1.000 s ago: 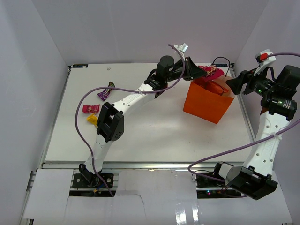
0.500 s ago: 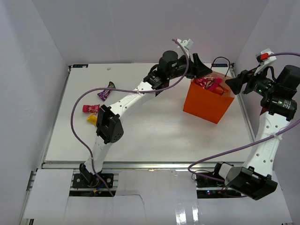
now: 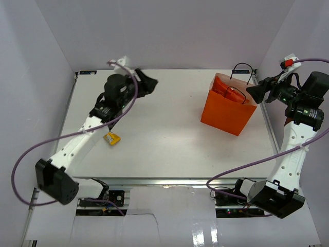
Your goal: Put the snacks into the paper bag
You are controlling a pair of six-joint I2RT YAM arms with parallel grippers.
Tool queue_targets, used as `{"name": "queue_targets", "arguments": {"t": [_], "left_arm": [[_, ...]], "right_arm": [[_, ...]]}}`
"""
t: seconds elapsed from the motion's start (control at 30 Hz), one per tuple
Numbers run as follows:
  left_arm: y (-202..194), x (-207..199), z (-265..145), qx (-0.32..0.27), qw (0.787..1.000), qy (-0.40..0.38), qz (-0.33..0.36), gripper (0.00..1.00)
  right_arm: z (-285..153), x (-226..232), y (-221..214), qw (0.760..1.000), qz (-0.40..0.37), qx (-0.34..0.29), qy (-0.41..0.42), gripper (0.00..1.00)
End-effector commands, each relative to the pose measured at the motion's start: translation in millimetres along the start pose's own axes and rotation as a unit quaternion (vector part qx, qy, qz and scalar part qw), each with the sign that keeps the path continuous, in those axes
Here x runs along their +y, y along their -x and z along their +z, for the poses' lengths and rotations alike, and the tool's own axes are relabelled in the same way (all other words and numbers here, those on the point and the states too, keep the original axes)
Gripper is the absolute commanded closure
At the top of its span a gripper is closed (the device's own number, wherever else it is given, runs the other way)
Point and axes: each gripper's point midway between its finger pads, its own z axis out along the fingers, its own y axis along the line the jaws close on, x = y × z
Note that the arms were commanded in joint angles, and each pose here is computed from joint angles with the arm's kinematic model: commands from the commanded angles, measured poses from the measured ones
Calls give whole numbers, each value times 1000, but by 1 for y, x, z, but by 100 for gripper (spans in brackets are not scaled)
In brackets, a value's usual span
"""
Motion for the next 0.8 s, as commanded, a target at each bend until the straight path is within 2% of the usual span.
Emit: {"name": "queue_targets", "arguments": {"t": [0.0, 0.03, 0.07, 0.1, 0.17, 0.2, 0.27, 0.3, 0.4, 0.57, 0.77], "left_arm": [[-33, 113, -58, -13, 973, 210, -91, 34], [-37, 156, -84, -26, 950, 292, -106, 31], [-39, 169, -103, -45, 936, 322, -139, 29], [-62, 212, -133, -35, 901, 406, -150, 27], [-79, 241, -157, -32, 866, 463, -185, 26], [-95, 266, -178, -15, 834, 514, -200, 26], [-113, 284, -189, 12, 807, 546, -222, 26], [-126, 301, -196, 31, 784, 574, -234, 25], [-144, 320, -191, 66, 772, 584, -240, 24], [-150, 341, -170, 84, 782, 569, -239, 26], [-174, 356, -160, 136, 767, 577, -245, 39]], "right_arm": [[-1, -5, 23, 998, -53, -32, -8, 28], [-1, -7, 24, 998, -51, -32, -11, 28], [-1, -8, 24, 998, -50, -32, -12, 28], [1, -9, 21, 999, -44, -29, -11, 29], [2, -9, 17, 999, -37, -26, -7, 29], [3, -9, 12, 999, -32, -22, -6, 29], [4, -10, 8, 999, -29, -19, -8, 29], [4, -9, 6, 999, -28, -17, -8, 29], [4, -7, -1, 1000, -22, -10, -4, 29], [2, 1, -11, 1000, -15, -3, 3, 29], [-1, 10, -18, 1000, -10, 4, 11, 28]]}}
